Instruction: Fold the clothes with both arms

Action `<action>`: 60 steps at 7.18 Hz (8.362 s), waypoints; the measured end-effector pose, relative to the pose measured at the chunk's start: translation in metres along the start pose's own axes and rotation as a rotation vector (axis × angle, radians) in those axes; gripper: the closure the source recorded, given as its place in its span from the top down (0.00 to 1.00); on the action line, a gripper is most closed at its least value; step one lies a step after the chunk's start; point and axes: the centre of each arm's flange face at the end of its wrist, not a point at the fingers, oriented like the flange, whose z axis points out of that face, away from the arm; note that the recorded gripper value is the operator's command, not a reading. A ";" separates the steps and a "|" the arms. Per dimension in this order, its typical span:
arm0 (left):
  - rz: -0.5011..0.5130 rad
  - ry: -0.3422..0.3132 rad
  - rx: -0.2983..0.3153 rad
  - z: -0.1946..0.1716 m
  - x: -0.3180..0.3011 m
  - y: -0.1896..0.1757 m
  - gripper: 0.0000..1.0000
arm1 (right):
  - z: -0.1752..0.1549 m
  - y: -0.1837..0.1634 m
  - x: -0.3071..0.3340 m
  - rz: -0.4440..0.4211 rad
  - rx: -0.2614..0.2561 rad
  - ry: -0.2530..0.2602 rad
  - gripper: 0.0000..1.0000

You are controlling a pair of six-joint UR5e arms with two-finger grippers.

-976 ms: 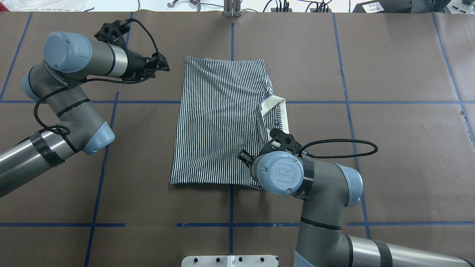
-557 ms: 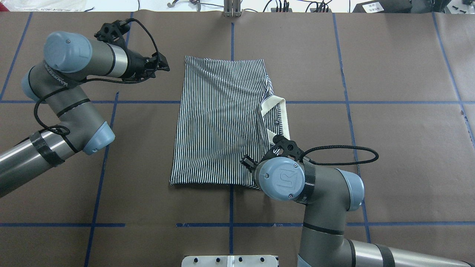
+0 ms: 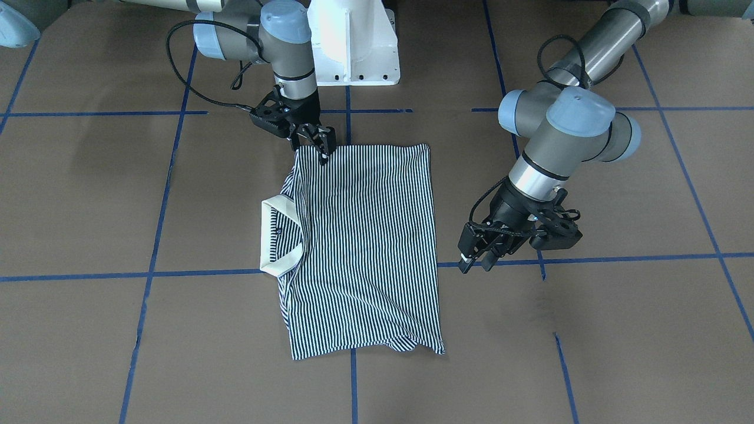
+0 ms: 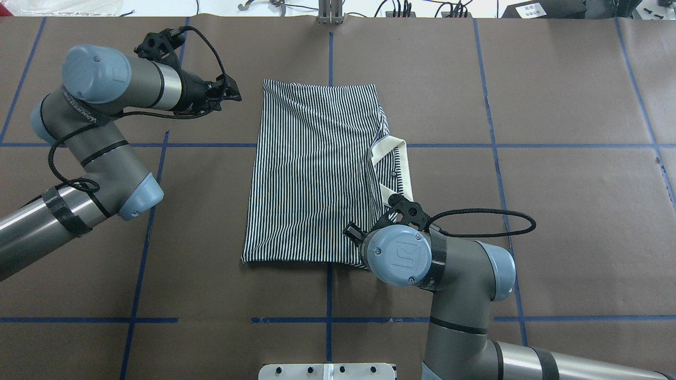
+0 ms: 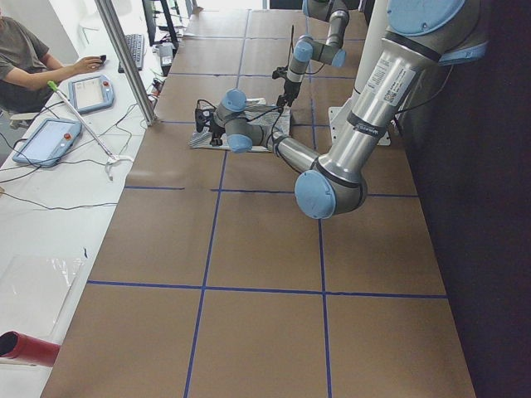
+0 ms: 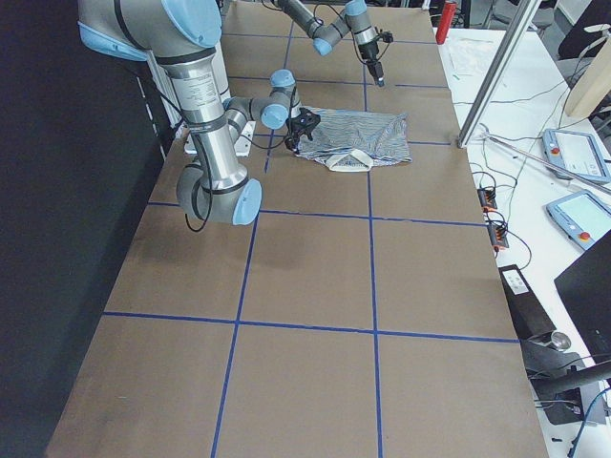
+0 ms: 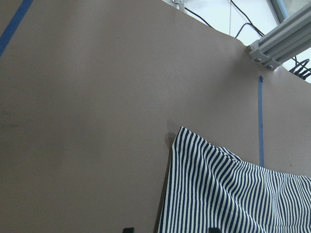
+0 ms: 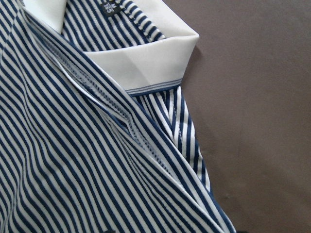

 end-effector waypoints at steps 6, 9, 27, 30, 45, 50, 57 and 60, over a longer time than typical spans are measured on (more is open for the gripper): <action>0.001 0.000 0.000 0.000 -0.001 0.000 0.59 | 0.010 0.001 0.002 -0.005 -0.025 0.035 0.00; 0.000 -0.003 0.000 -0.002 -0.004 0.001 0.59 | 0.010 -0.001 0.003 -0.007 -0.044 0.046 0.00; -0.220 -0.113 -0.088 -0.034 -0.020 0.271 0.62 | -0.023 -0.008 0.000 -0.001 -0.064 -0.003 0.00; -0.213 -0.149 -0.114 -0.030 -0.023 0.294 0.59 | -0.023 -0.007 0.000 -0.002 -0.065 -0.004 0.00; -0.292 -0.111 -0.248 -0.160 0.057 0.337 0.00 | -0.116 0.001 0.066 0.045 -0.136 -0.022 0.00; -0.196 -0.097 -0.119 -0.136 0.084 0.248 0.00 | -0.121 -0.098 -0.038 0.160 -0.089 -0.041 0.00; -0.079 -0.169 0.042 -0.019 0.073 0.143 0.36 | -0.025 -0.196 -0.148 0.132 -0.066 0.023 1.00; 0.025 -0.123 0.142 0.024 0.056 0.050 0.56 | 0.031 -0.262 -0.190 -0.047 -0.059 0.015 1.00</action>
